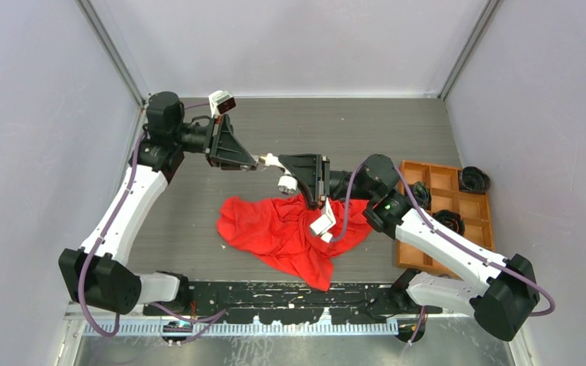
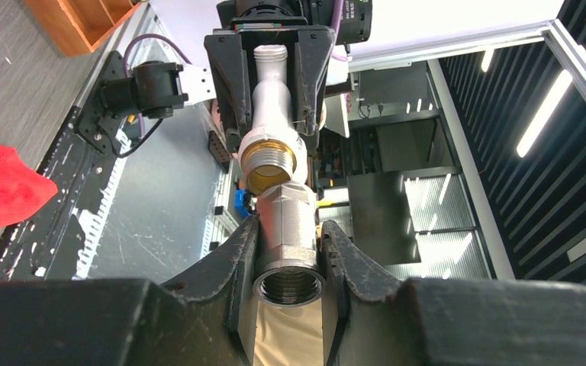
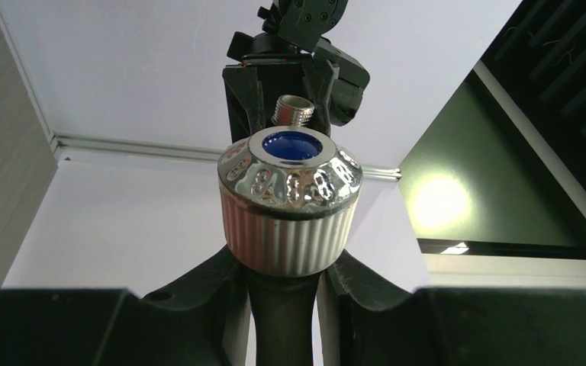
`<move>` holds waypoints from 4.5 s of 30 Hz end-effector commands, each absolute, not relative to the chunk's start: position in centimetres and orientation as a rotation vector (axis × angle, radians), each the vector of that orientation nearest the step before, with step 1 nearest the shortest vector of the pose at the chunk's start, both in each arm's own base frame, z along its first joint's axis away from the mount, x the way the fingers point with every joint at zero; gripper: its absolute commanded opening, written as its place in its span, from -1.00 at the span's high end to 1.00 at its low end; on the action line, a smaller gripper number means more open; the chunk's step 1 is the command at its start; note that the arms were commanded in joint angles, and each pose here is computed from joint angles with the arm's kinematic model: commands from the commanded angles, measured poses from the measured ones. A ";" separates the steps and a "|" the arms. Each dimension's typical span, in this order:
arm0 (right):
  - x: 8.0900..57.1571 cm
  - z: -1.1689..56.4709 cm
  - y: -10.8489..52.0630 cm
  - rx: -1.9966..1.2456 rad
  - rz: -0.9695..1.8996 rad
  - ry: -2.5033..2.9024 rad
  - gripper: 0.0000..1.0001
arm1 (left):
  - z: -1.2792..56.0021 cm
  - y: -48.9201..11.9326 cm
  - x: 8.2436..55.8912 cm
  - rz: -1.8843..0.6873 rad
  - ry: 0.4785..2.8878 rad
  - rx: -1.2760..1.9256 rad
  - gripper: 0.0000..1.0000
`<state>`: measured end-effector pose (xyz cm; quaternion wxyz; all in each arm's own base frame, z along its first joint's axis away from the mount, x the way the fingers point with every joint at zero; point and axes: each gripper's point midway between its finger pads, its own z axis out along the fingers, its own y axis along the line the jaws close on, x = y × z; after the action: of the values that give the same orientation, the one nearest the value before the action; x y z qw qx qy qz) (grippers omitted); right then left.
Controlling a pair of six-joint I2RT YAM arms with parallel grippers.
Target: Install the water faucets
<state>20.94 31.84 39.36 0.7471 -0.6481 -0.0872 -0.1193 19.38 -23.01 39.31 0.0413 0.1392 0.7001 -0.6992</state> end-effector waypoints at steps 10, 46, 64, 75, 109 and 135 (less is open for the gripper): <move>20.1 40.2 32.1 -1.437 -0.210 -0.190 0.99 | 39.9 -23.5 19.1 -2.184 2.140 0.526 1.00; 18.6 39.5 32.7 -1.481 -0.119 -0.193 0.99 | 40.9 -22.9 19.0 -2.159 2.105 0.546 1.00; 17.5 40.1 32.7 -1.457 -0.011 -0.213 1.00 | 41.2 -22.8 17.1 -2.175 2.094 0.613 1.00; 16.7 40.2 32.1 -1.468 0.104 -0.216 1.00 | 41.9 -23.0 14.8 -2.199 2.085 0.701 1.00; 19.8 40.2 33.9 -1.380 0.202 0.025 0.99 | 41.5 -23.9 16.8 -2.188 2.100 0.647 1.00; 18.1 43.2 35.4 -1.187 0.860 0.267 0.99 | 41.8 -25.0 20.5 -2.063 1.960 0.650 1.00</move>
<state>19.59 33.84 41.09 0.7556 -0.5707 0.1139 0.3006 20.14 -22.81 40.59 0.0539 0.1676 0.6889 -0.7032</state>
